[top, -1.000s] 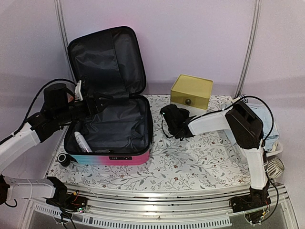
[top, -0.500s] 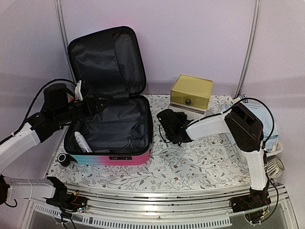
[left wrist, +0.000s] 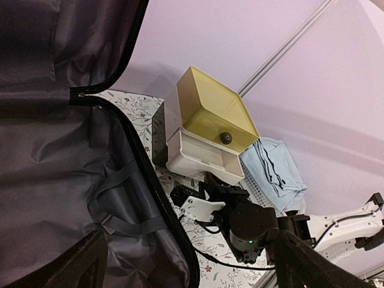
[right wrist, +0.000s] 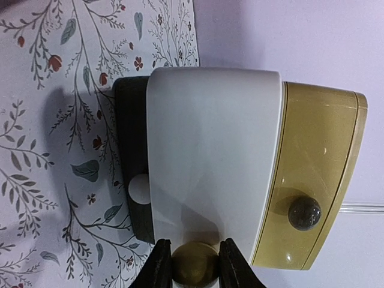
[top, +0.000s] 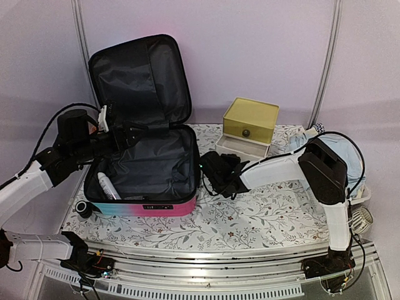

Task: Open, take out, and arrange the luggage
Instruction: Open the drawer in the storage box, then pick up the makeup from the opened luggage.

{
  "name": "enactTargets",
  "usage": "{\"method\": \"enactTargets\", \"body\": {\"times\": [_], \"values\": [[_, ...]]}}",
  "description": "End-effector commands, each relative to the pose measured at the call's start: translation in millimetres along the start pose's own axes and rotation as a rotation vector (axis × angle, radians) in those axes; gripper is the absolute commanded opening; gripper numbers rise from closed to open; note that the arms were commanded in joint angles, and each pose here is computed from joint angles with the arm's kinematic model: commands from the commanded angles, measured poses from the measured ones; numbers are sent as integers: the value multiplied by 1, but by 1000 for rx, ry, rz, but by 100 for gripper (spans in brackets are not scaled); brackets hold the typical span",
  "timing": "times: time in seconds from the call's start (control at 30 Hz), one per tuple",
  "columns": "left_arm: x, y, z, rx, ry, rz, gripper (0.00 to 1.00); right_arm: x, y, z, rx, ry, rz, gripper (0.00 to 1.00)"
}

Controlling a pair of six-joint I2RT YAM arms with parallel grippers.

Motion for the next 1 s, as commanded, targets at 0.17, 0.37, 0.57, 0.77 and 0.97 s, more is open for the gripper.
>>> {"method": "enactTargets", "body": {"times": [0.17,0.37,0.57,0.77,0.97], "values": [[-5,-7,-2,12,-1,-23,98,-33,-6,-10,74,-34,-43,26],[-4,-6,-1,14,-7,-21,98,-42,-5,-12,103,-53,-58,32],[-4,-4,5,15,-39,-13,98,-45,-4,-17,124,-70,-70,64],[-9,-4,17,23,-158,3,98,-79,-14,-42,256,-217,-201,66],[-31,13,48,-72,-407,80,98,-131,-25,-85,468,-456,-453,74]]}}
Point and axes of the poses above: each gripper's point midway between its finger pads, its own x axis out along the fingers, its own z axis along the line the jaws close on, y = z × x, the point moved 4 cm from there along -x, back along the fingers, and after that the axes turned 2 degrees about -x, right-handed, at the moved point
